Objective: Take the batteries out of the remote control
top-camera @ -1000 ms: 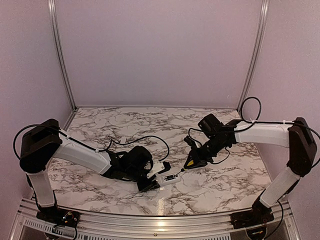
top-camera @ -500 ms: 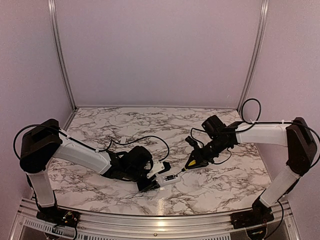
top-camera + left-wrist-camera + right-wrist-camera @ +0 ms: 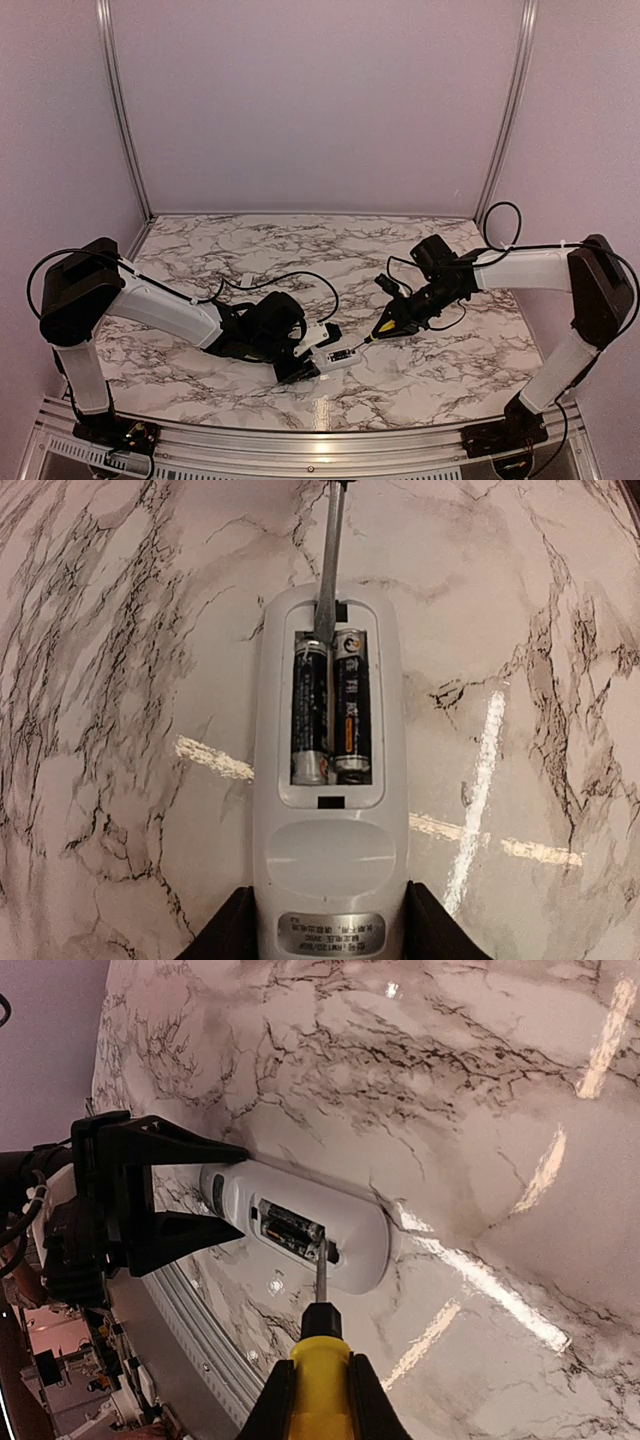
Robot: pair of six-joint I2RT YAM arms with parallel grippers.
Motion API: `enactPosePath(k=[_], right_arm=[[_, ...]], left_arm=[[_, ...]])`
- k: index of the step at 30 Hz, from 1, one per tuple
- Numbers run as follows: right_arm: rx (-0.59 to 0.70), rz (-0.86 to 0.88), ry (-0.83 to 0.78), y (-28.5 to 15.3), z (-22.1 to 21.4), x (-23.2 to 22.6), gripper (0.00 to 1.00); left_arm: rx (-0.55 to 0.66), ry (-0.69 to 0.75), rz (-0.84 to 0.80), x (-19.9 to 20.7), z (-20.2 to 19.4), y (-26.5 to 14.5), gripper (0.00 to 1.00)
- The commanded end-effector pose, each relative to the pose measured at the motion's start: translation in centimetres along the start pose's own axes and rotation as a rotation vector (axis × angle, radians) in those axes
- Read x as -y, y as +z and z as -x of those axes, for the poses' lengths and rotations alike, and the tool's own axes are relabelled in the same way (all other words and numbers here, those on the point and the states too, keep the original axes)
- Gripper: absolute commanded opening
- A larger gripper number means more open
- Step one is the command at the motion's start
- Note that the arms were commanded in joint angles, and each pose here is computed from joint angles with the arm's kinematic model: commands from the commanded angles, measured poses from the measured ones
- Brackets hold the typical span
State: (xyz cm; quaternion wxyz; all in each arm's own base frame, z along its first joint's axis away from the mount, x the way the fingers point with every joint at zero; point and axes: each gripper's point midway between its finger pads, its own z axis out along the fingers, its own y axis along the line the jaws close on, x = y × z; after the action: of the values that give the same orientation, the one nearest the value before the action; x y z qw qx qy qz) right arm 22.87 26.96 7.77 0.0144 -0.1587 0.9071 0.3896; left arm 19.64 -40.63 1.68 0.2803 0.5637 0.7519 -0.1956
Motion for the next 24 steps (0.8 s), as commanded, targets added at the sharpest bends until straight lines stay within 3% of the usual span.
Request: enactPosePath(k=[1,24], right_arm=[[-0.061,-0.088,-0.006,3.7,-2.0,3.9,0.0],[-0.131,0.029,-0.001,6.5,-4.7,5.3,0.0]], left_arm=[[-0.091,0.03,-0.027,0.6,-2.9,1.7,0.29],[-0.107,0.034,-0.028,0.6,-3.3,2.4,0.28]])
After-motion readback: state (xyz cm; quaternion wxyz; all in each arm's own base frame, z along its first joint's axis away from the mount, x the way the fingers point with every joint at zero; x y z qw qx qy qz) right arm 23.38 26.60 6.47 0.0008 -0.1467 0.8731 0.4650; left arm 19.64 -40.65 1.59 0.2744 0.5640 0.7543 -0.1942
